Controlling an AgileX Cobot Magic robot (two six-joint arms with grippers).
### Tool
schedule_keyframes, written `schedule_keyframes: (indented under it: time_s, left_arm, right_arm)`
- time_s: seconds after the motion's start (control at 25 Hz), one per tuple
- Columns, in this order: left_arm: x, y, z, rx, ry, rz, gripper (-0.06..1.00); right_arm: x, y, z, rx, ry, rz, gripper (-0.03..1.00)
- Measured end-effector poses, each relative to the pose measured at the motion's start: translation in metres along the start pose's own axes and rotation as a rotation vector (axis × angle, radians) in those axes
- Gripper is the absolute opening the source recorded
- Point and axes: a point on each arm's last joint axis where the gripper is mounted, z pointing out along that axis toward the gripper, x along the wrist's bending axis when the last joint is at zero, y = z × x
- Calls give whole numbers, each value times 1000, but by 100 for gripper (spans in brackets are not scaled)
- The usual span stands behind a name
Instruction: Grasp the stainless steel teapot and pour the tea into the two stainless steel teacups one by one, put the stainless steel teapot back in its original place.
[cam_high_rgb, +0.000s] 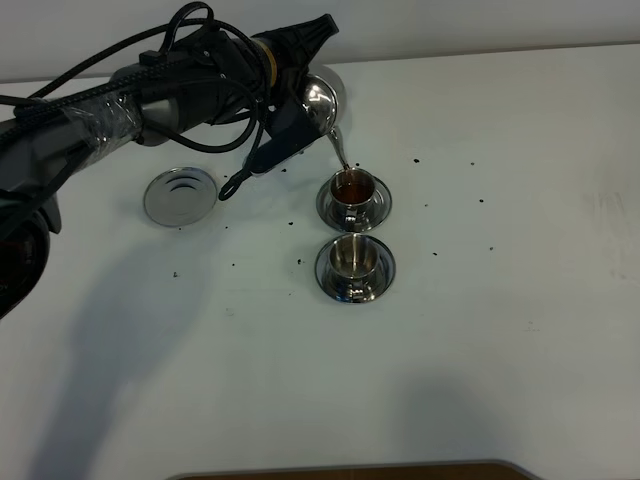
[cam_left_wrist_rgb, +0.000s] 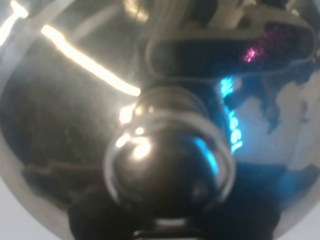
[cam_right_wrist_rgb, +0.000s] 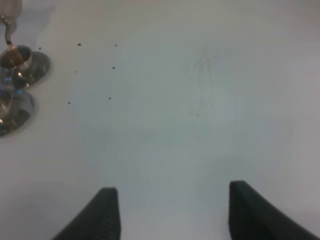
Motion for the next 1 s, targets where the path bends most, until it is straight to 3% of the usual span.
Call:
schedule_keyframes:
  time_s: [0.6,1.0]
  left_arm:
    - [3,1,0,-1,24,11,24]
    - [-8,7,-1,-66,-98,-127,24]
  right_arm:
    - [0,0,0,0,0,0,48]
    - [0,0,0,0,0,0,48]
